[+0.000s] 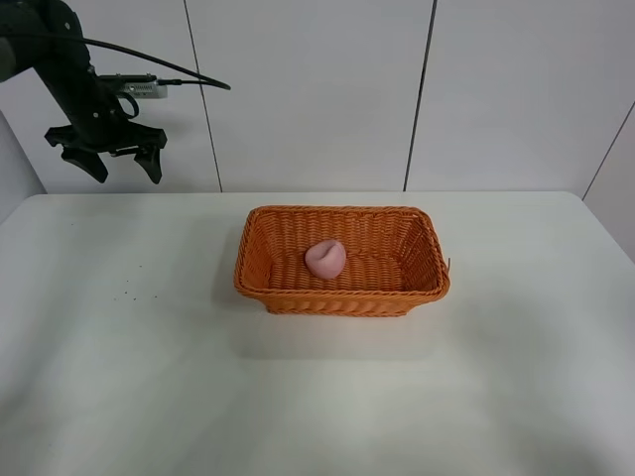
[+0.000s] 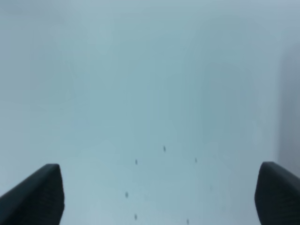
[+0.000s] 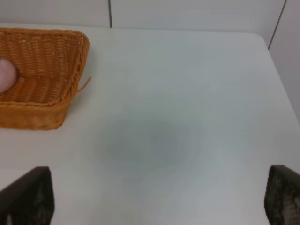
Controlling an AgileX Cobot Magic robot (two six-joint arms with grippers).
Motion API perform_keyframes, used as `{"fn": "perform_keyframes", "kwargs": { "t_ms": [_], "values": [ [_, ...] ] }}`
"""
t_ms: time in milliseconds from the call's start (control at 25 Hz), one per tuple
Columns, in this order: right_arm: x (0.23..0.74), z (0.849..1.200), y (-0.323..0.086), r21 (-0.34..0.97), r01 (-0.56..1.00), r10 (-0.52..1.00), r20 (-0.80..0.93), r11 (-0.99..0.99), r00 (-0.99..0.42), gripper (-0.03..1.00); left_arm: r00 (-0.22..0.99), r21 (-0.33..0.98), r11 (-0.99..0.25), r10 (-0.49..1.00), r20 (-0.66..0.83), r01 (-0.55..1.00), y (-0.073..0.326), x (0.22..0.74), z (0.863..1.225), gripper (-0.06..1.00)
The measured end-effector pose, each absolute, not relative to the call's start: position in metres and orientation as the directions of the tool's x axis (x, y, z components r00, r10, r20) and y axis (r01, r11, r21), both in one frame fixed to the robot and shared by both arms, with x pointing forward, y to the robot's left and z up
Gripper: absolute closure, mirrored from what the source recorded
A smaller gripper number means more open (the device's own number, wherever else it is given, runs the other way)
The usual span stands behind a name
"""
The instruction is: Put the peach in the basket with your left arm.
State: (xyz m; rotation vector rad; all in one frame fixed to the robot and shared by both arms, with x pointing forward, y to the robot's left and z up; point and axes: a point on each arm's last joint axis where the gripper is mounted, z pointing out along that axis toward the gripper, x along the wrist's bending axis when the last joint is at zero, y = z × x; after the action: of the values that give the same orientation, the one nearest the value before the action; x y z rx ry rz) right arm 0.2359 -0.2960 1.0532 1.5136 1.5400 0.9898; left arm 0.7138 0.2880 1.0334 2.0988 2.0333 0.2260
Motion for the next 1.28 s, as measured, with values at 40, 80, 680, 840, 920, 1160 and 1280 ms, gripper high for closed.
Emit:
{"fn": "perform_keyframes", "kwargs": {
  "t_ms": [40,80,680,840,920,1160,1280],
  "values": [
    [0.236,1.053,-0.296,0.907,0.422,1.0,0.007,0.003,-0.022,0.27,0.036,0.25,-0.026,0.999,-0.036,0.968,0.288,0.71,1.035,0.1],
    [0.236,1.053,-0.296,0.907,0.422,1.0,0.007,0.003,-0.022,0.27,0.036,0.241,-0.026,0.999,-0.036,0.97,0.288,0.702,1.04,0.1],
    [0.236,1.053,-0.296,0.907,0.422,1.0,0.007,0.003,-0.022,0.27,0.03,0.091,-0.027,0.999,-0.038,0.995,0.293,0.469,1.07,0.11],
    [0.236,1.053,-0.296,0.907,0.422,1.0,0.007,0.003,-0.022,0.27,0.03,0.092,-0.026,0.999,-0.038,0.995,0.295,0.399,1.053,0.11],
    [0.236,1.053,-0.296,0.907,0.422,1.0,0.007,0.003,-0.022,0.27,0.031,0.126,-0.026,0.999,-0.037,0.992,0.295,0.371,1.044,0.11],
    [0.236,1.053,-0.296,0.907,0.422,1.0,0.007,0.003,-0.022,0.27,0.035,0.328,-0.022,0.999,-0.035,0.944,0.296,0.313,1.026,0.11],
    [0.236,1.053,-0.296,0.907,0.422,1.0,0.007,0.003,-0.022,0.27,0.04,0.462,-0.018,0.998,-0.038,0.887,0.296,0.294,1.032,0.11]
  ]
}}
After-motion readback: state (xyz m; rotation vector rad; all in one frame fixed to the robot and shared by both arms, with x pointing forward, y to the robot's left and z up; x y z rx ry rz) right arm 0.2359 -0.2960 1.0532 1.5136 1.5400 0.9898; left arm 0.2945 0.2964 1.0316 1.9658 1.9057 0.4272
